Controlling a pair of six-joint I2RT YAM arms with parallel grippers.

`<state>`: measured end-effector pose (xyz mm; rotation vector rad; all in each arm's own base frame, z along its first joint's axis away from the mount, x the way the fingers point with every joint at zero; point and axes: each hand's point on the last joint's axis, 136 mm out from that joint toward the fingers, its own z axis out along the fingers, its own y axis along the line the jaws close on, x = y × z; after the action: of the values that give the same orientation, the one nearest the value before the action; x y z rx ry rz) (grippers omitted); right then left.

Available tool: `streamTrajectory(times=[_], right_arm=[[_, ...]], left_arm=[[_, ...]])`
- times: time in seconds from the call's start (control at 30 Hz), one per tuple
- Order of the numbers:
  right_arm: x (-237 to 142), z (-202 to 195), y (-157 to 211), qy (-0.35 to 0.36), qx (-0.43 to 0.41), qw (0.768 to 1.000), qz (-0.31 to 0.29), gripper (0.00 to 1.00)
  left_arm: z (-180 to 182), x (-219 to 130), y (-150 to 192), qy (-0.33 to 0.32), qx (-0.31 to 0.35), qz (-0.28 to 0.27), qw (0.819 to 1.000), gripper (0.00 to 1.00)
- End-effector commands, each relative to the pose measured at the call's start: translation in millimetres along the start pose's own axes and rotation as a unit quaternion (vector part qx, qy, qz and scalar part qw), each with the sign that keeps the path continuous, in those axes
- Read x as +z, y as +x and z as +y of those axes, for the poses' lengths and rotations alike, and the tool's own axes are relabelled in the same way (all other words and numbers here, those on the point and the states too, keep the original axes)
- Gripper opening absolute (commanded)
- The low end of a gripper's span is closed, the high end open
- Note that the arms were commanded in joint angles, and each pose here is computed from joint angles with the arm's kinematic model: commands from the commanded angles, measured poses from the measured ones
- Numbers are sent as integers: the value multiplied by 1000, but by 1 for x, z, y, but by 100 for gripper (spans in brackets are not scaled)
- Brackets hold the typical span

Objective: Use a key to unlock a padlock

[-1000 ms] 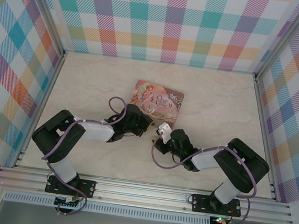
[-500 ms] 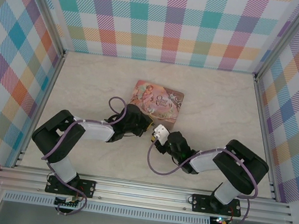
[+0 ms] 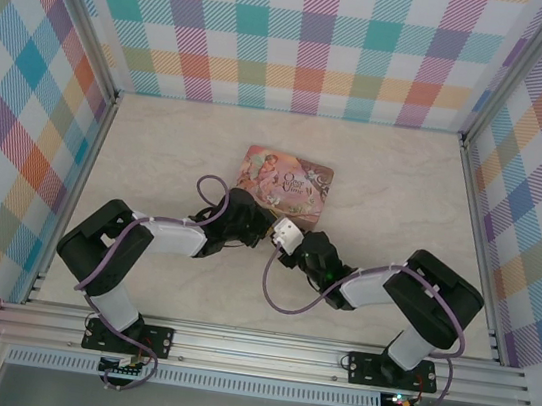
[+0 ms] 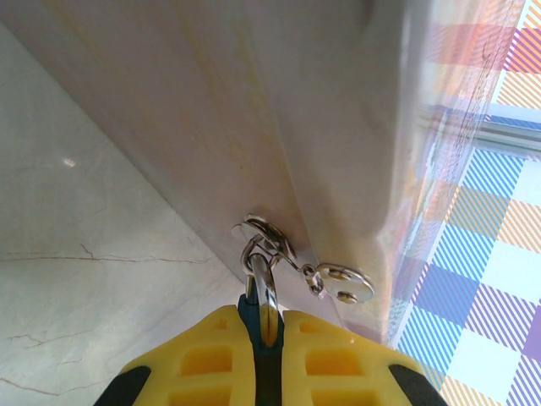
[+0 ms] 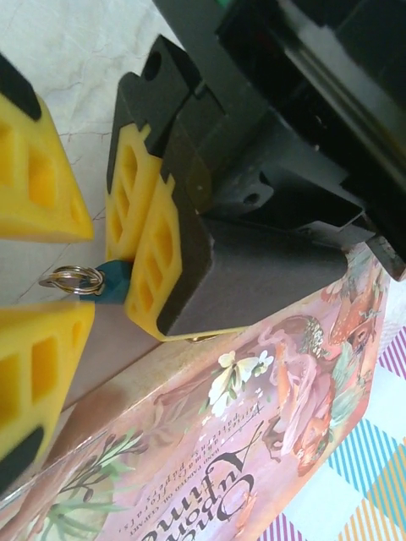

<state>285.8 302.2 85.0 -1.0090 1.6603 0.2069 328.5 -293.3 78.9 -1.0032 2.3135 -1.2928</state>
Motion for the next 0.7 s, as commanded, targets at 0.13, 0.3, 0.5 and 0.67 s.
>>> streamTrajectory(times=[0.13, 0.3, 0.5, 0.67], right_arm=[[5, -6, -1, 13, 0, 1000, -6, 18], [-1, -7, 9, 16, 4, 1000, 7, 18], [-2, -4, 14, 11, 3, 1000, 16, 15], [0, -6, 9, 13, 4, 1000, 9, 13]], left_arm=[[-16, -6, -2, 15, 6, 1, 1000, 0], [-16, -6, -2, 16, 6, 1, 1000, 0], [-16, -5, -2, 16, 6, 1, 1000, 0], [-16, -5, -1, 15, 5, 3, 1000, 0]])
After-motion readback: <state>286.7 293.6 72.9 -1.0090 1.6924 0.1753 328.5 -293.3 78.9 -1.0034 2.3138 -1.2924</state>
